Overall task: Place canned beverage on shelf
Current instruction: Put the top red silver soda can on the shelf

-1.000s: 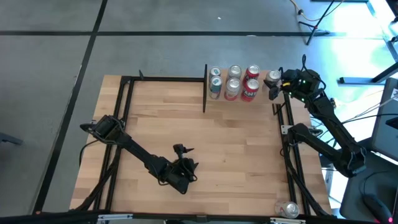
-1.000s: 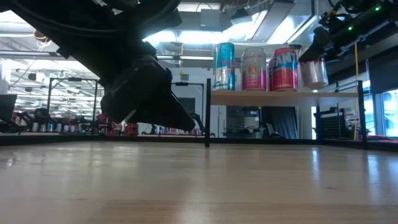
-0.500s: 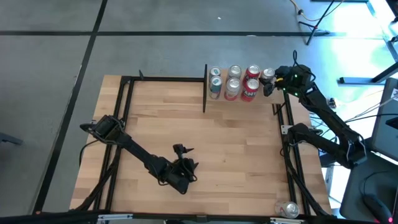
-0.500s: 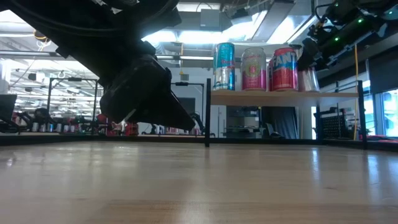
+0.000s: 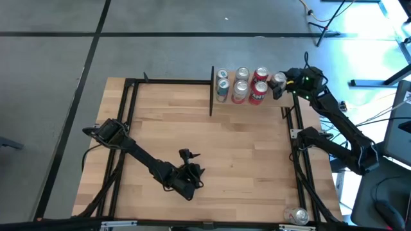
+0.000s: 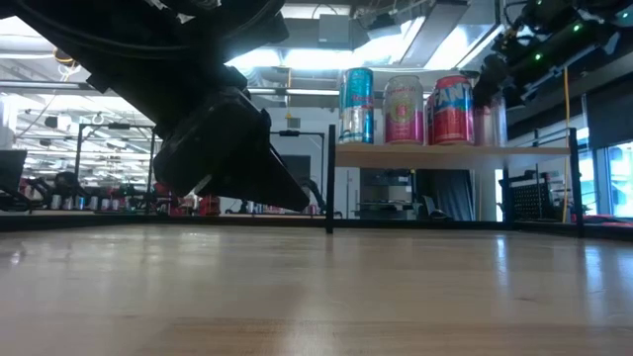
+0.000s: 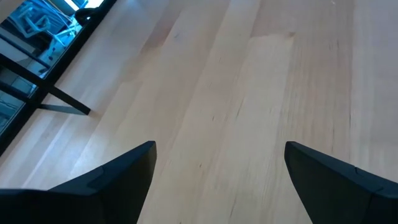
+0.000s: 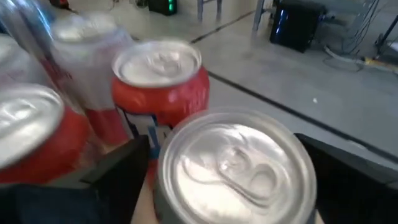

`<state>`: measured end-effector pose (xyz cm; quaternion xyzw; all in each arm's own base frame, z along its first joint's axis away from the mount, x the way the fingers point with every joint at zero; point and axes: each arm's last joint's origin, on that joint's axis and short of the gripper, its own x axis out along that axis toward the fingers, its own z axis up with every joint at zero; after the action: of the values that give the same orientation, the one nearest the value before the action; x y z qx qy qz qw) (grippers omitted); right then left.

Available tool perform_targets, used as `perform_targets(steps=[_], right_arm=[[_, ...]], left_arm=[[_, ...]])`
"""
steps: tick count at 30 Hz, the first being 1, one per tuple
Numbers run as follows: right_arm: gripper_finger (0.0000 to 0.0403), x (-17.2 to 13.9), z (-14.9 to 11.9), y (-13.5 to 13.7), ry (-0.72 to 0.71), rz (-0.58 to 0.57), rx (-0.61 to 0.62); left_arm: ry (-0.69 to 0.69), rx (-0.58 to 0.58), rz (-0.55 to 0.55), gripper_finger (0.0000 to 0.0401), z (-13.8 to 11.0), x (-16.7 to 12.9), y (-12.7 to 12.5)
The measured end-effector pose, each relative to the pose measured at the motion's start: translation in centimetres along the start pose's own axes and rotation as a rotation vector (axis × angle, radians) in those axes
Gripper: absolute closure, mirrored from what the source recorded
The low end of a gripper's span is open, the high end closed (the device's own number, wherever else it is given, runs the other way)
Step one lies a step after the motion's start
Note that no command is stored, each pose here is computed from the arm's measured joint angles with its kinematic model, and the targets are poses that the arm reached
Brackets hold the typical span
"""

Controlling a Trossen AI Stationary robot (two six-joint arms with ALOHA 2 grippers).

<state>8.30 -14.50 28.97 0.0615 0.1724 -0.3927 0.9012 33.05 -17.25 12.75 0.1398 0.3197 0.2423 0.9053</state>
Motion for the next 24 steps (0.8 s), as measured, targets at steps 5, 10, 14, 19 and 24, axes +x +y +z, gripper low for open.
perform_targets(steps=[5, 10, 14, 19, 24], right_arm=[[0.0075, -2.0, 1.7, 0.3, -0.059, -0.007, -0.019], [0.0102, -4.1, 3.7, 0.6, -0.063, -0.007, -0.021], [0.0110, -4.6, 3.7, 0.7, 0.003, 0.000, -0.007], [0.0110, -3.7, 2.5, 0.5, 0.067, -0.052, 0.030], [0.0110, -3.1, 2.5, 0.3, 0.070, -0.060, 0.051]], left_arm=[[0.001, 0.000, 0.000, 0.0052, 0.0, 0.0, 0.0], [0.003, -0.003, 0.003, 0.0052, 0.0, 0.1, 0.1], [0.003, -0.003, 0.001, 0.0052, 0.0, 0.1, 0.1], [0.000, -0.008, 0.000, 0.0052, 0.1, 0.2, 0.1], [0.000, -0.009, 0.001, 0.0052, 0.1, 0.2, 0.1]])
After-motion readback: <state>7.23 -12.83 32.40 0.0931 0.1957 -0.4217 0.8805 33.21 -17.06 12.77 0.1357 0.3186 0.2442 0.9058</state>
